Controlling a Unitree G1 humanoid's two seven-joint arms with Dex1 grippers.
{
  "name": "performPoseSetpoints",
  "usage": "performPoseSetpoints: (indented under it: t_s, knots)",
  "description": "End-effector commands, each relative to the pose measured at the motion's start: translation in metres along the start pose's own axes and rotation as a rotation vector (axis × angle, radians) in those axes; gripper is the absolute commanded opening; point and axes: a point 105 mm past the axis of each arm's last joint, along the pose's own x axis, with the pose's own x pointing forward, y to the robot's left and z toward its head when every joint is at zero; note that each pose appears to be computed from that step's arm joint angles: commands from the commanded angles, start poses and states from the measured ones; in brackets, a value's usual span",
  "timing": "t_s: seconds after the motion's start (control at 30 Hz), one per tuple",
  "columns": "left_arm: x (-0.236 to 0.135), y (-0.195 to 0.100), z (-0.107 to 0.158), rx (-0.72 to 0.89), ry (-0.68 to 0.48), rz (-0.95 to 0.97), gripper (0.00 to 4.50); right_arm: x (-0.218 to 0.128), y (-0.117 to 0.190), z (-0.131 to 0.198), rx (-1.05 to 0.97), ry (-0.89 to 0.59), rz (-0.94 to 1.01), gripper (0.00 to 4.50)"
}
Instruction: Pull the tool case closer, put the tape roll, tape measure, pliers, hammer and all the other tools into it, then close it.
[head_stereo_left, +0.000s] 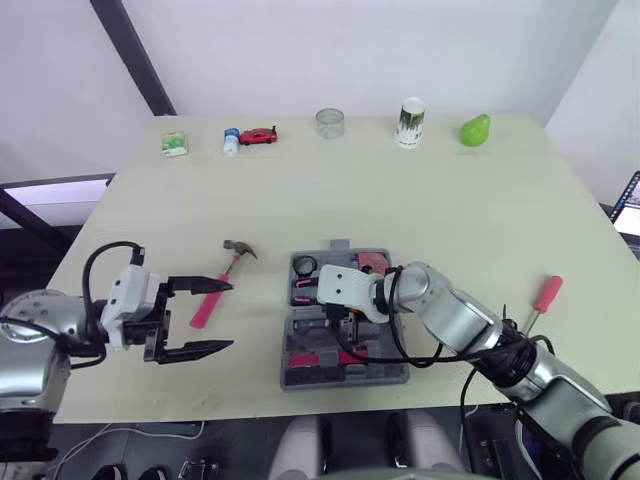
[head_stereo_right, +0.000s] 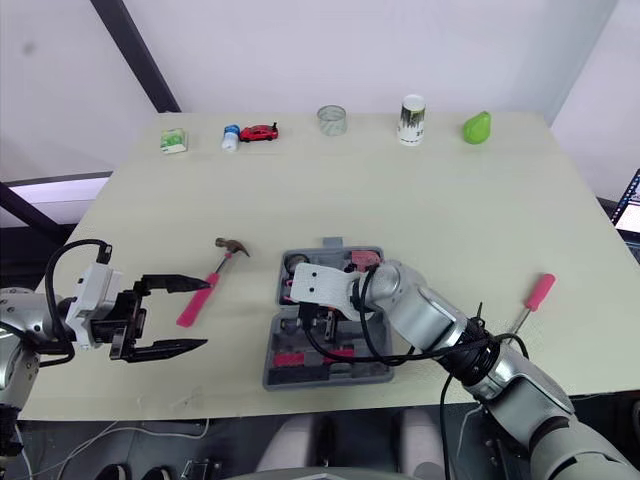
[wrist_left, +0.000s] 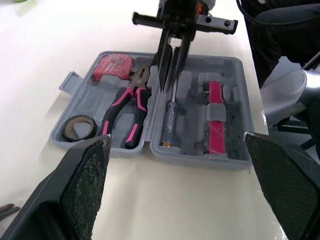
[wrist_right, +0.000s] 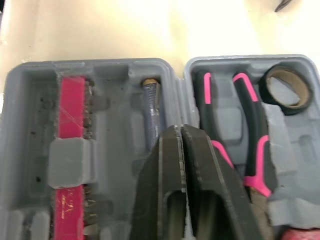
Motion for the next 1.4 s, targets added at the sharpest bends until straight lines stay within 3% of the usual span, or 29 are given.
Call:
performPoseSetpoints:
  t_s: [0.03,0.87,1.4]
  knots:
    - [-0.003,-0.003,0.005,0.033,-0.006,-0.034,4.50,-0.003,-0.004,0.009,-0.020,-0.087,-0.012,0.09]
    - [-0.002,-0.011,0.008,0.004,-0.042,-0.069,4.50,0.013,0.000,-0.025,0.042,-0.036,0.002,0.09]
    - [-0.005,-0.010,0.008,0.011,-0.036,-0.058,4.50,0.027,0.021,-0.080,0.130,0.096,0.064,0.09]
